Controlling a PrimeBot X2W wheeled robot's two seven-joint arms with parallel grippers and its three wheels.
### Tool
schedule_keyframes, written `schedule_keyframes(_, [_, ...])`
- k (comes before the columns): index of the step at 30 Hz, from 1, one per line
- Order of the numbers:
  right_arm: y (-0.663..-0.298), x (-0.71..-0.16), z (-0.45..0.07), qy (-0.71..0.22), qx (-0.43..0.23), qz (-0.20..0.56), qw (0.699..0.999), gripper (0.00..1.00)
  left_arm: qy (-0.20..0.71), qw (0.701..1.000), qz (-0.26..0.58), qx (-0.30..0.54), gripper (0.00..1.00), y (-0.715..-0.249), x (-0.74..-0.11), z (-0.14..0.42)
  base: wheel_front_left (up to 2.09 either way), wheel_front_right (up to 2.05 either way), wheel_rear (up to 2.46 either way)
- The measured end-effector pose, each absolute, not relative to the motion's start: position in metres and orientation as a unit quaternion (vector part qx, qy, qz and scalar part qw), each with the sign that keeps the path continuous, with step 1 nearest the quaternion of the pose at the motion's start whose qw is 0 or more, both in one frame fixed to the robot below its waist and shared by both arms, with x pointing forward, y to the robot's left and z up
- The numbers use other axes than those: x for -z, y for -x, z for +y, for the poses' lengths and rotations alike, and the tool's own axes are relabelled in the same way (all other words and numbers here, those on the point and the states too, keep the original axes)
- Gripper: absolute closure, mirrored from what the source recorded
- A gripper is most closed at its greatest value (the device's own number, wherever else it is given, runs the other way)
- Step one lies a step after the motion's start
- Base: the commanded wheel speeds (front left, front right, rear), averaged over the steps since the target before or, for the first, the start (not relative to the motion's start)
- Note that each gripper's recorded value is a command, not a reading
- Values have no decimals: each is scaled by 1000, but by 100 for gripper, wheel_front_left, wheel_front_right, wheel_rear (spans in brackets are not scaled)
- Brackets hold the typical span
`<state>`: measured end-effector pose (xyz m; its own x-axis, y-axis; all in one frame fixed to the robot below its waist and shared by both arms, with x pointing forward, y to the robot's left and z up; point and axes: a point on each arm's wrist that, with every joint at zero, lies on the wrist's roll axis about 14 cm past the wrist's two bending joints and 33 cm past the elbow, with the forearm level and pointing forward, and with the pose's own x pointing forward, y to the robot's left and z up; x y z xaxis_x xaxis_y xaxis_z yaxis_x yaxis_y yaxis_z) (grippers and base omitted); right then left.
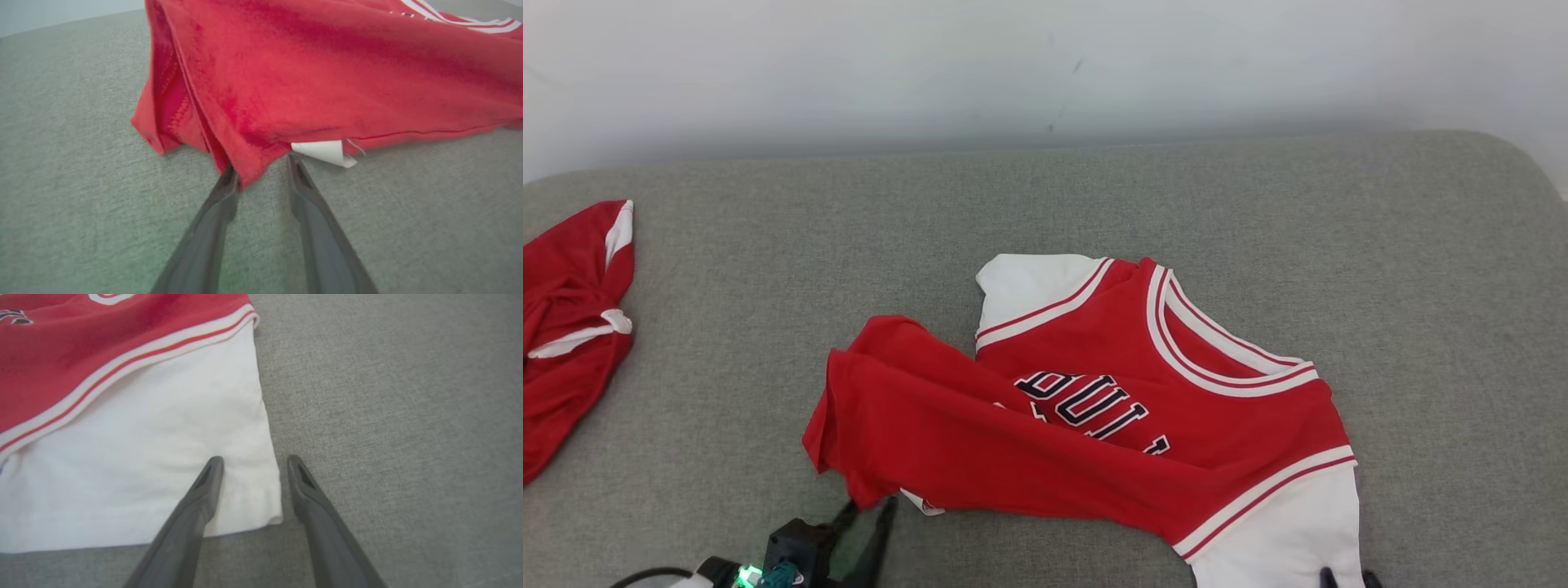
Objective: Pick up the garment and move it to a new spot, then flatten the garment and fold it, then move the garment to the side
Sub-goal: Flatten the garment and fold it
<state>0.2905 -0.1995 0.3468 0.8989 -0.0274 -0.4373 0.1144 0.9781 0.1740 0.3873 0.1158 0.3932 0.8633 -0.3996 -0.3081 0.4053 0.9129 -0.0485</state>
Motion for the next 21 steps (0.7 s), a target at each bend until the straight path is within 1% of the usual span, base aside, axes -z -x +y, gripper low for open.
schedule_keyframes(7, [-293,-346,-202,-109,45,221,968,100,21,967,157,201,100,-382,-397,114,0,0,0])
schedule_keyframes(11, [-284,-351,-207,-120,56,212,968,100,47,969,150,188,100,-366,-402,121,0,0,0])
schedule_keyframes(15, [-268,-353,-201,-129,43,215,967,100,58,971,149,178,100,-346,-403,131,0,0,0])
schedule_keyframes(18, [-269,-365,-192,-156,34,195,968,100,60,974,138,171,100,-339,-410,137,0,0,0])
schedule_keyframes(21, [-282,-387,-190,-161,15,157,974,100,63,977,109,174,100,-341,-427,137,0,0,0])
